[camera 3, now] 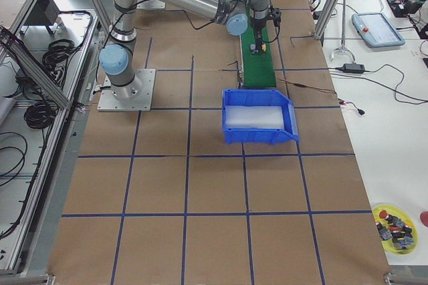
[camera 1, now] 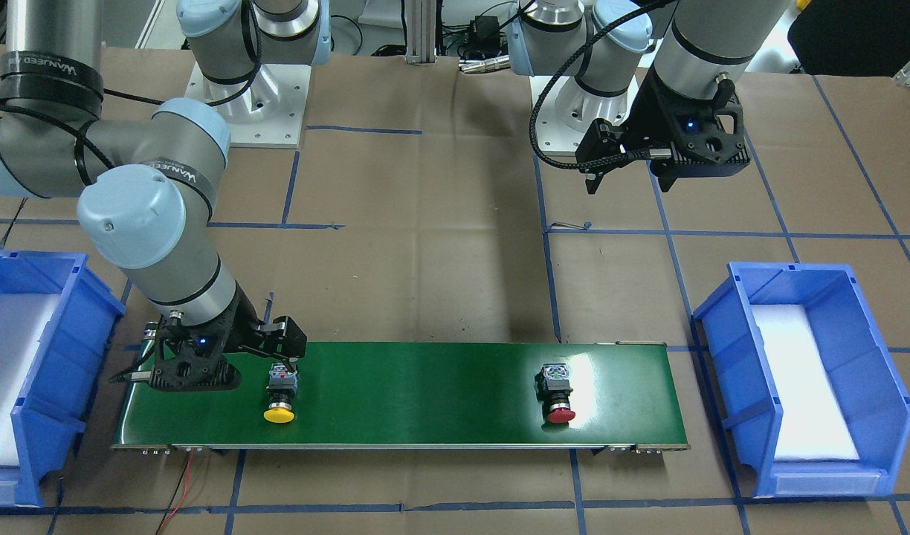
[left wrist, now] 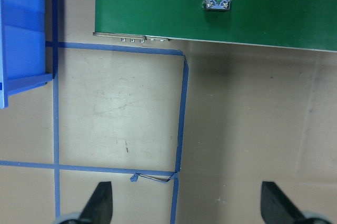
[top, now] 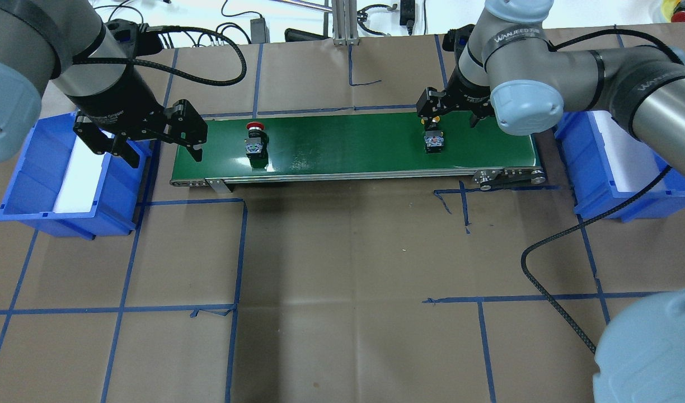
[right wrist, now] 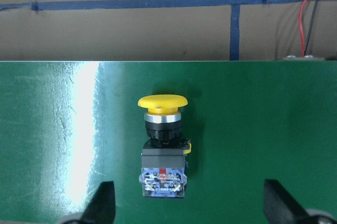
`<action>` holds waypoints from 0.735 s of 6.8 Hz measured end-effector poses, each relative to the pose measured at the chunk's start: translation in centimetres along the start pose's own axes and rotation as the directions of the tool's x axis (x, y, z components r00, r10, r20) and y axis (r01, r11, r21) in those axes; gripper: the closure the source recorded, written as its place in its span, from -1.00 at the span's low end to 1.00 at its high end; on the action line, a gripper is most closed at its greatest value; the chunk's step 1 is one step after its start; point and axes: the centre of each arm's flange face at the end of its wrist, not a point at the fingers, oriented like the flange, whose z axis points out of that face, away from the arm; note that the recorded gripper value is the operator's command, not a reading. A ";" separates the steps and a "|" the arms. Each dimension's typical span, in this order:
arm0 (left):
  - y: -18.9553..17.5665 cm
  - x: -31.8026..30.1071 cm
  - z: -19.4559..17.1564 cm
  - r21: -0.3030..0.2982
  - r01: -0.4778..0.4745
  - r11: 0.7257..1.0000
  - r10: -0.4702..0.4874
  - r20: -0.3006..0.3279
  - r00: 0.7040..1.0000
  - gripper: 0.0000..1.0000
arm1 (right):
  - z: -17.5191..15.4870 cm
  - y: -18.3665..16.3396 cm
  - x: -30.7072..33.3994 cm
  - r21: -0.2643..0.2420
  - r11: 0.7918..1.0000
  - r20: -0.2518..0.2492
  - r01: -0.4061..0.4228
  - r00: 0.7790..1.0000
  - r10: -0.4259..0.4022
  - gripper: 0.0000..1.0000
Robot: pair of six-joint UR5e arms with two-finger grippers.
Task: Transport two buttons from left to right
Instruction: 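Grasp the yellow button on the belt with the right gripper while the left gripper withdraws, then carry the yellow button with the right gripper into its bin and release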
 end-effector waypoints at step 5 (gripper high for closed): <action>-2.7 -0.5 1.0 0.018 0.000 1.000 0.000 0.001 1.000 -1.00 | 5.8 -1.6 1.0 -0.019 1.000 -0.038 0.012 0.999 -0.013 0.87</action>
